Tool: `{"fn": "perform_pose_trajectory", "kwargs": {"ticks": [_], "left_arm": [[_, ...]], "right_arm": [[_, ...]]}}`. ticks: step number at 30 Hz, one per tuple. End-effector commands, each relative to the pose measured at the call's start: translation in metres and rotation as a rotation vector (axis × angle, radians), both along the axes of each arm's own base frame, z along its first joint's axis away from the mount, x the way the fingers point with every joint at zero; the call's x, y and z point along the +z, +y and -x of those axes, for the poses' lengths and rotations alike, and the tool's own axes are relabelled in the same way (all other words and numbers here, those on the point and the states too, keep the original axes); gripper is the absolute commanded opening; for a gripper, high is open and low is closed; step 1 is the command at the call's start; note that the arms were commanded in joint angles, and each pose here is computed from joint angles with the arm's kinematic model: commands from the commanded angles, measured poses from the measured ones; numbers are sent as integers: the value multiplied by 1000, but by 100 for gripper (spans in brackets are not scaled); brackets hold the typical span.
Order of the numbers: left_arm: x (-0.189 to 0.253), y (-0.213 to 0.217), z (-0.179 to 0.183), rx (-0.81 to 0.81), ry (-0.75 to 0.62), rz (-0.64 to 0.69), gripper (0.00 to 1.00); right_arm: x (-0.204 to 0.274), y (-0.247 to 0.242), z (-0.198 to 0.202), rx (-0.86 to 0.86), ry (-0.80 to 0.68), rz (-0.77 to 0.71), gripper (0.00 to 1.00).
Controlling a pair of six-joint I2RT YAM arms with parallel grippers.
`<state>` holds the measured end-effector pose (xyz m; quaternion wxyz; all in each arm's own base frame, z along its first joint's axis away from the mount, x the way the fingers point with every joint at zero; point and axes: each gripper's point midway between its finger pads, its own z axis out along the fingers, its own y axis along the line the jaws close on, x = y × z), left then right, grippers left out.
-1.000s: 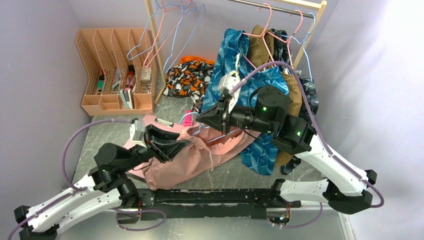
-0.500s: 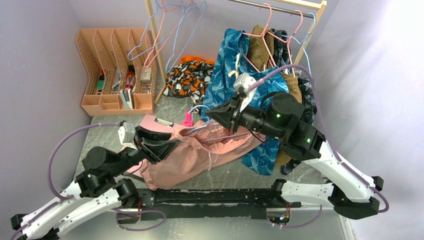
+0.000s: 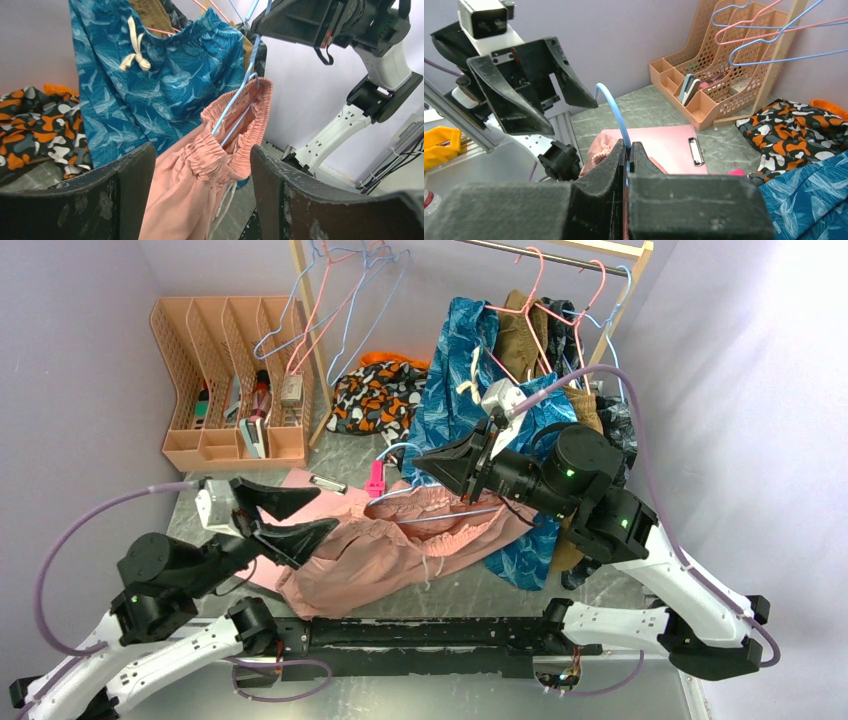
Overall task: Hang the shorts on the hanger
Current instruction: Hang the shorts on the hanger, then adjust the shorts on the hanger.
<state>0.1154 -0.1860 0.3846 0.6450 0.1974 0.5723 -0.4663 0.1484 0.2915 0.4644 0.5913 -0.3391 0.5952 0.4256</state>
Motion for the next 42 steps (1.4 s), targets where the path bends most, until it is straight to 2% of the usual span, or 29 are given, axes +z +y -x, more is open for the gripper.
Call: {"fn": "perform_pose_trajectory", "kwargs": {"ticks": [1, 10, 13, 18, 25, 32, 42], "left_arm": [[5, 14, -1, 50, 4, -80, 72], [-37, -17, -9, -15, 114, -232, 59], [-35, -24, -12, -26, 65, -252, 56], [-15, -31, -7, -69, -40, -214, 51], [-11, -40, -7, -105, -106, -259, 55], [-7, -43, -4, -137, -212, -328, 53], [-14, -51, -9, -142, -254, -374, 40]], "right_arm": [[39, -16, 3, -37, -28, -113, 0], [26, -18, -9, -104, 17, -98, 0], [24, -17, -10, -104, 22, -94, 0], [20, -16, -10, -102, 34, -85, 0], [18, -11, -9, -90, 44, -74, 0], [18, -10, -7, -74, 45, -74, 0], [17, -9, -5, -62, 51, -73, 0]]}}
